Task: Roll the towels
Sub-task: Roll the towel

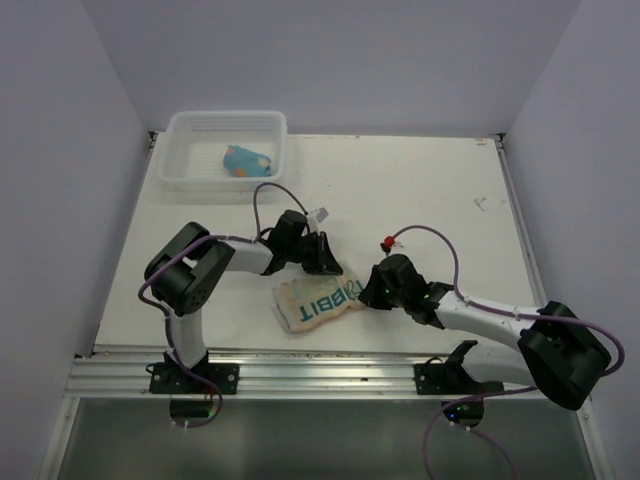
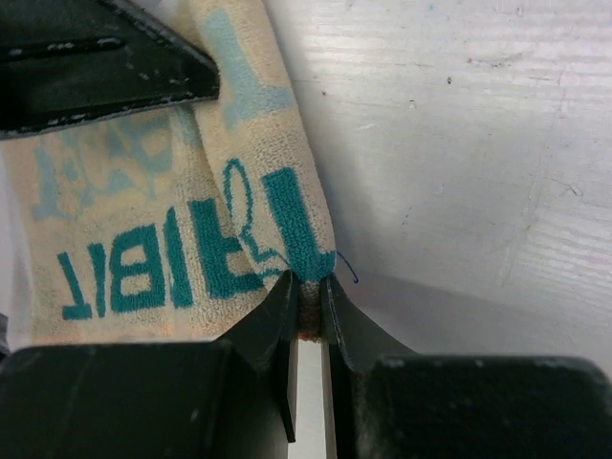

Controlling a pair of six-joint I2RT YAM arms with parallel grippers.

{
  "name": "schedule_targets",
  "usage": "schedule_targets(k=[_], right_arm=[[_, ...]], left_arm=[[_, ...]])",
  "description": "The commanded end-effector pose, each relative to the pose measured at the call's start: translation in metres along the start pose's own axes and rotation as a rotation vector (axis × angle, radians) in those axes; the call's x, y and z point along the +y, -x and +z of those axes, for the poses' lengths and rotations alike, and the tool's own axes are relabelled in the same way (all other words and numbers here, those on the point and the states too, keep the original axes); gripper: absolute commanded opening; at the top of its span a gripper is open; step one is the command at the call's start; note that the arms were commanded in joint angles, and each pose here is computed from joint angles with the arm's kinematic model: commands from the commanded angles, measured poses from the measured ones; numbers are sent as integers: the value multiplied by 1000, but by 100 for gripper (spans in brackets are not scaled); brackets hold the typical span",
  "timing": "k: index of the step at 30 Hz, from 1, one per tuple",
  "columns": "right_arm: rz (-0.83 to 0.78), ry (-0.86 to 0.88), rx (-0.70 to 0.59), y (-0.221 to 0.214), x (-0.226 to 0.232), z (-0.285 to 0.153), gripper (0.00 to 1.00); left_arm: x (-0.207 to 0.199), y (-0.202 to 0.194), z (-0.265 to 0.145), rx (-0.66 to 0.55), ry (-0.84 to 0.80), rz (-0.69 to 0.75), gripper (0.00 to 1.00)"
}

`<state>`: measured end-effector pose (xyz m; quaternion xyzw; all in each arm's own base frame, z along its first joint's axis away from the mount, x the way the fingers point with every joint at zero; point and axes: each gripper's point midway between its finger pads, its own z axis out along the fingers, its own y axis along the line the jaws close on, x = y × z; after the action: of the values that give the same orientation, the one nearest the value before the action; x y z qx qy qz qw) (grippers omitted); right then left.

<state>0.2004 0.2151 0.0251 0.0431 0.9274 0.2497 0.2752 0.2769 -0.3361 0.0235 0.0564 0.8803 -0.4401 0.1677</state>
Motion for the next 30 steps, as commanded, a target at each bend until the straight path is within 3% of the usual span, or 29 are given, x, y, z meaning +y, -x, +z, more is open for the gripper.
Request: schedule_targets(k=[1,8,30], right_arm=[[-244,-177,-45,6,-21,-14,0],[-455,-335,-130,11,-20,-26,0],[-1030,-633,-297,-9,46,-29,0]], left_arm=[[29,5,0,5,158,33,5],[7,37,-7,-48,141,55,5],[0,46,-31,-78,146,72,6]])
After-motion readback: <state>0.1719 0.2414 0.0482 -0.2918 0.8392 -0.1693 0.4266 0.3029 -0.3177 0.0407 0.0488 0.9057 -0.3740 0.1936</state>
